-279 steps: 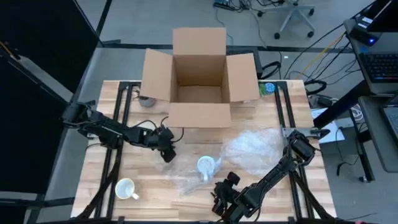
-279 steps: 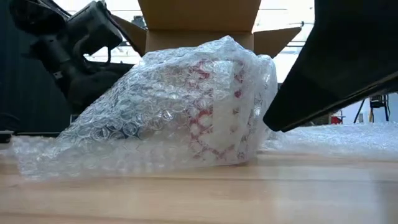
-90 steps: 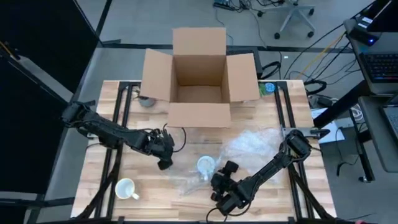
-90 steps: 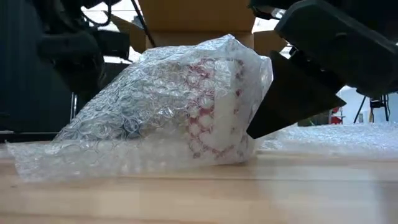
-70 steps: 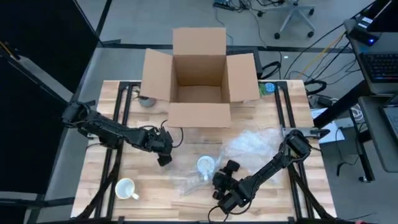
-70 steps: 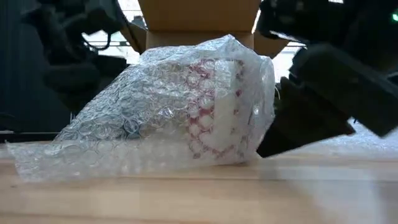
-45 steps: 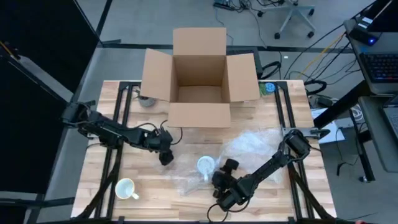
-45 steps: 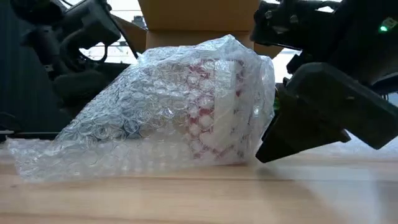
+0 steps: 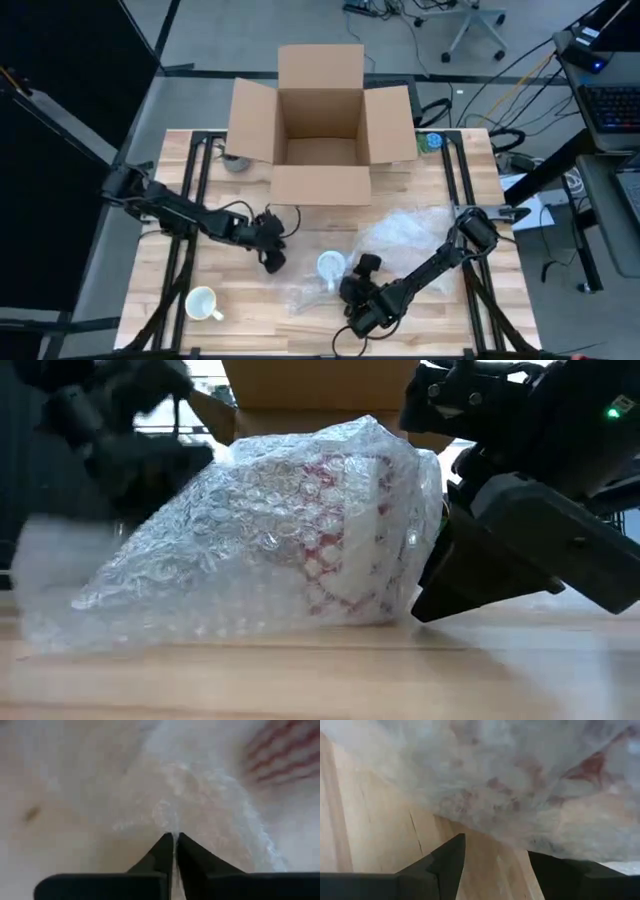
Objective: Wrap mug
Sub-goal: Wrap the red mug with bubble wrap
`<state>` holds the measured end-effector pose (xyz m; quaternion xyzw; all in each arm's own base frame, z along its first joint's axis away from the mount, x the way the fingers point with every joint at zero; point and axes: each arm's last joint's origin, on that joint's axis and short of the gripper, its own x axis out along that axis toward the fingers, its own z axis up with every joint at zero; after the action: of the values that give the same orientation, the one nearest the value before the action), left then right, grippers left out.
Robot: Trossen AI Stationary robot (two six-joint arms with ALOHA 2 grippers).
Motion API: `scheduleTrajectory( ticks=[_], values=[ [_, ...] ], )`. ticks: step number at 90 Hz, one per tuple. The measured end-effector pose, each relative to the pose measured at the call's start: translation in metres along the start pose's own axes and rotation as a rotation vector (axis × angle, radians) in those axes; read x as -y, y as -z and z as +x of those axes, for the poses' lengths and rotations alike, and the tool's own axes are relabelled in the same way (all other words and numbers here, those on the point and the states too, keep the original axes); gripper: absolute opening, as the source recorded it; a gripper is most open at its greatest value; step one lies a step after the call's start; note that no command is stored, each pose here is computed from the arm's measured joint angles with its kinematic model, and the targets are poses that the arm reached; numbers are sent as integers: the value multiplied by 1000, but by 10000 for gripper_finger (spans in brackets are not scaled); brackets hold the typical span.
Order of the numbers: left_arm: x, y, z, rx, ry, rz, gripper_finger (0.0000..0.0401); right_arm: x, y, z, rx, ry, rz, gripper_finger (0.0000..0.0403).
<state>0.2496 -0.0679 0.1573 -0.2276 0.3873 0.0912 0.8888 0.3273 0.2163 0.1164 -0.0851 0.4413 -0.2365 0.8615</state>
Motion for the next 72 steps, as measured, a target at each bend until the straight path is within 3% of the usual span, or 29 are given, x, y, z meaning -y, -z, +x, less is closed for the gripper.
scheduleTrajectory(
  ticks=[19,40,59,72],
  values=[
    [41,-41,-24,238,6,155,0,0,0,0,1,-1,-3,198],
    [62,-66,-35,389,69,265,0,0,0,0,1,-1,-6,198],
    [70,-68,-31,405,184,271,0,0,-1,0,1,-1,-14,198],
    [69,-65,-21,375,176,280,0,3,-3,4,-18,-8,-33,198]
  ],
)
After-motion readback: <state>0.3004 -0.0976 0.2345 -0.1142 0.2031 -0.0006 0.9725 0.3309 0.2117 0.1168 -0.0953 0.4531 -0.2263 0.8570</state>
